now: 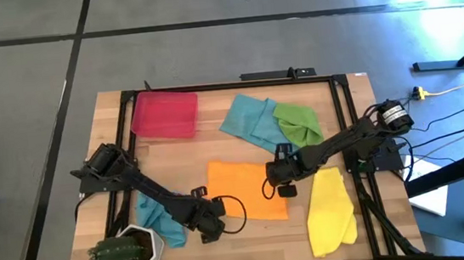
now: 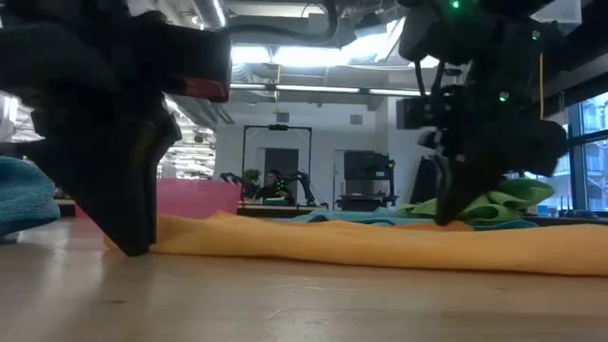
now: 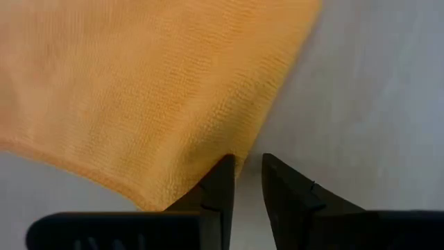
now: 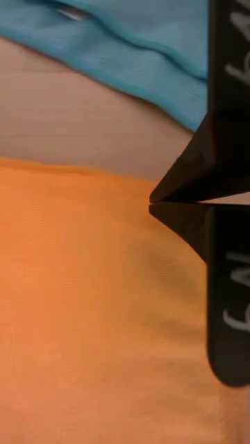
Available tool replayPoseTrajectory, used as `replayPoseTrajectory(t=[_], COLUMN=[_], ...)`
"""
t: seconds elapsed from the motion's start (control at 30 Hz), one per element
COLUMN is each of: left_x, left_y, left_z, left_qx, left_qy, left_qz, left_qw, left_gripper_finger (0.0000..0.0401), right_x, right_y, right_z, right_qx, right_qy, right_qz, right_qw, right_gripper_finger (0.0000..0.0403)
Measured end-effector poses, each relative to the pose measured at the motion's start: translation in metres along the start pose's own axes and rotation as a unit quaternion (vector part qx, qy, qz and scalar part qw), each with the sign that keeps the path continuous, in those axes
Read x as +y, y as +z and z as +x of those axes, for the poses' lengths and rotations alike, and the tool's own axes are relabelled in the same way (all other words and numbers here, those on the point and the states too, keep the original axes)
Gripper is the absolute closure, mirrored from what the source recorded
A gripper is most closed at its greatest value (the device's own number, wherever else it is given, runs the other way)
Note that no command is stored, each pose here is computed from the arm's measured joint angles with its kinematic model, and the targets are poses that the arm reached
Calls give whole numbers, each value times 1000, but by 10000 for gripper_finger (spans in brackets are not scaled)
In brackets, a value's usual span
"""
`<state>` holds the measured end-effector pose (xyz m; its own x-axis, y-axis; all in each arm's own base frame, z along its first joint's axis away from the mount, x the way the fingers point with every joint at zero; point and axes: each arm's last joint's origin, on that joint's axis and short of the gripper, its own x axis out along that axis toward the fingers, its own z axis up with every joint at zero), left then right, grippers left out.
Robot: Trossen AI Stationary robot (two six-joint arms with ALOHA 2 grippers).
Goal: Roll microfiber towels into tight, uniform cylinder then place into a basket
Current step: Fold the orange microfiber towel
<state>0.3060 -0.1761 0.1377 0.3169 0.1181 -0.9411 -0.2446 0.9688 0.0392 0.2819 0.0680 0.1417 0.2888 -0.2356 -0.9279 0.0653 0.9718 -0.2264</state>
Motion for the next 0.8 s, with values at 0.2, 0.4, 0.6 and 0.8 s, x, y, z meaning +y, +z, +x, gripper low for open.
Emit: replayPoseTrajectory(t=[0.2, 0.4, 0.6, 0.8], left_x=[19, 33, 51, 75], left_y=[5, 13, 18, 23], left_z=[8, 12, 15, 15], left_qx=[20, 30, 41, 13], left_qy=[19, 37, 85, 195], left_qz=[-15, 6, 16, 33], left_qw=[1000, 999, 995, 980], left_gripper_finger=[332, 336, 337, 337], right_x=[22, 48, 69, 77], right_y=[-9, -18, -21, -20], right_z=[-7, -16, -24, -28], right_qx=[11, 15, -18, -62], right_qy=[36, 82, 109, 93], right_qz=[8, 13, -6, -78], right_qw=[999, 996, 994, 991], right_gripper_finger=[395, 398, 396, 394])
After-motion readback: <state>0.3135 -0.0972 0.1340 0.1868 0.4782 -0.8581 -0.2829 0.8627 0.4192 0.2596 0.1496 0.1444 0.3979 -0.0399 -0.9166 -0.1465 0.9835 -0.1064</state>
